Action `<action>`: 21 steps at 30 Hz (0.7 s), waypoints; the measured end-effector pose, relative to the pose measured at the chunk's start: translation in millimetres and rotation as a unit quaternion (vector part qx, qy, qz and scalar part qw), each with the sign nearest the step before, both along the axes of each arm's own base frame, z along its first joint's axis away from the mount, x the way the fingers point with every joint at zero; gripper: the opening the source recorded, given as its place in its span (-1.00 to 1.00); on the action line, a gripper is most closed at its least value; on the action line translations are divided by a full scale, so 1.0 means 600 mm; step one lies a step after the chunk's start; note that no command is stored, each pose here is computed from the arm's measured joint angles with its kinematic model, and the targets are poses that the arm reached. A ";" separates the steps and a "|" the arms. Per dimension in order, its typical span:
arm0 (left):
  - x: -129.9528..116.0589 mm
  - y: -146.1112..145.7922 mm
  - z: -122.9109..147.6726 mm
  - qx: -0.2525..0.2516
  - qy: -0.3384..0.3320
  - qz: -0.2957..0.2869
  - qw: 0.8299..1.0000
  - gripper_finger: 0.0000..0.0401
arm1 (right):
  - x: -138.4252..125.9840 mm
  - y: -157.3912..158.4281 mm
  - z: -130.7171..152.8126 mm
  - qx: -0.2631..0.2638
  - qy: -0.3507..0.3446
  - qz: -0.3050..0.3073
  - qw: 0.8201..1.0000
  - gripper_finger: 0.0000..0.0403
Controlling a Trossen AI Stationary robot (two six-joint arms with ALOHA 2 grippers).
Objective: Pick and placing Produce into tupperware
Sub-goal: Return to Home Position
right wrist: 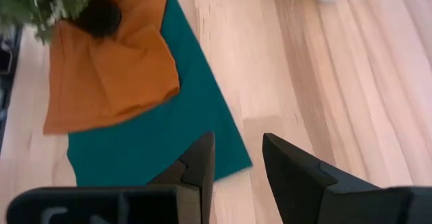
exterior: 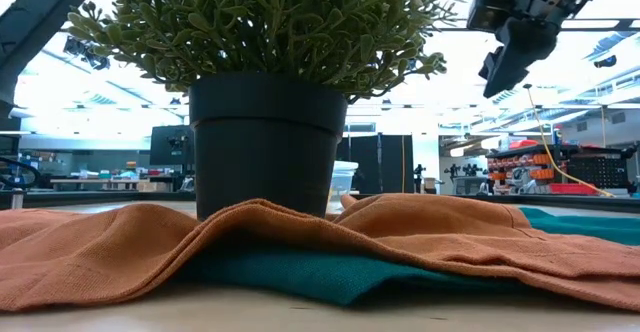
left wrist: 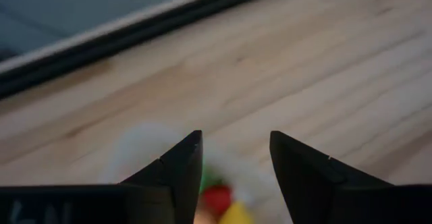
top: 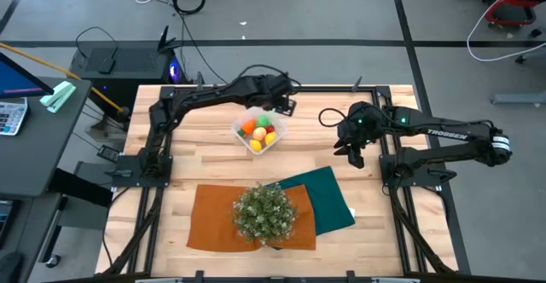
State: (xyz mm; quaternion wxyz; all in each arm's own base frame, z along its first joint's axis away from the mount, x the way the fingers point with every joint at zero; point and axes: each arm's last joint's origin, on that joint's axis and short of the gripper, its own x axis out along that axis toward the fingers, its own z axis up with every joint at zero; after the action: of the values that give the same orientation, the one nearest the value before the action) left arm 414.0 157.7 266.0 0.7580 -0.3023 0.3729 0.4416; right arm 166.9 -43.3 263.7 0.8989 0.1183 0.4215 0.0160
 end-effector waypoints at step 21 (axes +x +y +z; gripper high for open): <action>0.059 -0.107 0.104 0.101 -0.212 -0.174 0.956 -0.64 | -0.170 0.043 0.073 0.022 -0.207 0.012 0.978 -0.77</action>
State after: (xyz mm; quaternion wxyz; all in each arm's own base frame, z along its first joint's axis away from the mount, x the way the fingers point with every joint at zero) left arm 449.4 93.6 328.1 0.9114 -0.2409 0.2038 0.2642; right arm 64.6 -17.4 307.7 0.9637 0.1270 0.2272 0.0597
